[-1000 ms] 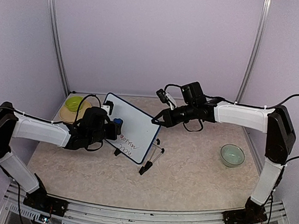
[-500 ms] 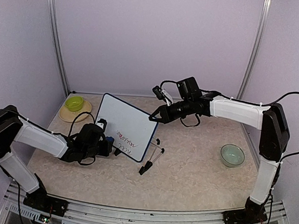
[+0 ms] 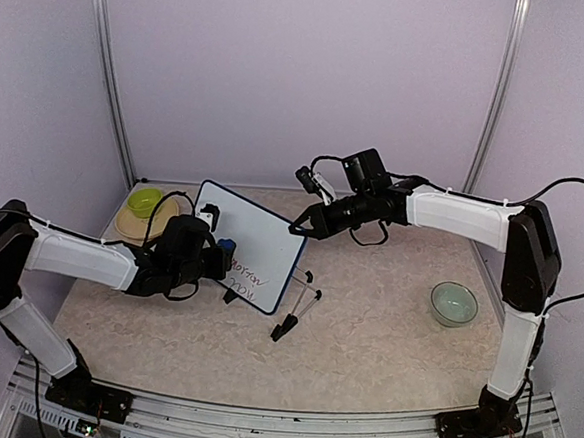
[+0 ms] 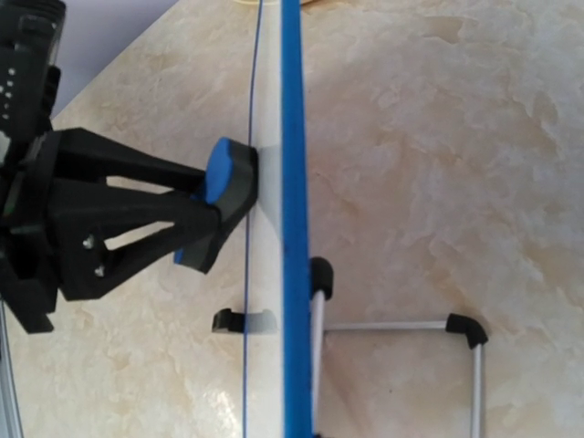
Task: Erase the whiteboard
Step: Erase the center of the whiteboard.
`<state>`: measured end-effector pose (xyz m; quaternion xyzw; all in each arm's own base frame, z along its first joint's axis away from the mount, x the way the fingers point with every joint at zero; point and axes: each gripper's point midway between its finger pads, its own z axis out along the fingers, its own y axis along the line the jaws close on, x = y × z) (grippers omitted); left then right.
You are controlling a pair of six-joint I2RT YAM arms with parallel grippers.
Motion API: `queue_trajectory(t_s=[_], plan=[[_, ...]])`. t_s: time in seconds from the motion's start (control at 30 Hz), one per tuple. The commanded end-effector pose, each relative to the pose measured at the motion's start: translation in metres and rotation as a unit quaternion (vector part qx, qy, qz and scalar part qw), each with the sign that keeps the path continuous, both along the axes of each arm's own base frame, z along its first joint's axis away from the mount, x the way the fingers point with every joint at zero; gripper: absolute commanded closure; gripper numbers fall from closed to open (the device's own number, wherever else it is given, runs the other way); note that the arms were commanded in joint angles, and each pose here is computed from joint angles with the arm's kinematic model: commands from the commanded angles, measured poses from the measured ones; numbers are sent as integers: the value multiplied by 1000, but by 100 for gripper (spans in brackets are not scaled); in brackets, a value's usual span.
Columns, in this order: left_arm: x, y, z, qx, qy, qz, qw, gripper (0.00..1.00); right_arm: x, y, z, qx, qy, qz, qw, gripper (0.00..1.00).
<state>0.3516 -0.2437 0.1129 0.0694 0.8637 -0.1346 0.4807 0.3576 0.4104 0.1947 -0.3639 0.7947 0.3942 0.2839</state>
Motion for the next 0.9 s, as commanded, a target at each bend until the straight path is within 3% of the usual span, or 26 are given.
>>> queue_trajectory(t_s=[0.0, 0.27, 0.43, 0.87], plan=[[-4, -5, -14, 0, 8, -15, 1000, 89, -18, 9, -25, -24, 13, 40, 999, 100], [-37, 17, -63, 12, 61, -7, 998, 89, -17, 11, -24, -22, 12, 42, 999, 100], [-43, 21, -70, 12, 67, -4, 998, 89, -17, 13, -25, -19, 14, 43, 999, 100], [9, -13, 25, -8, -32, -18, 999, 88, -18, 11, -27, -23, 17, 40, 999, 100]])
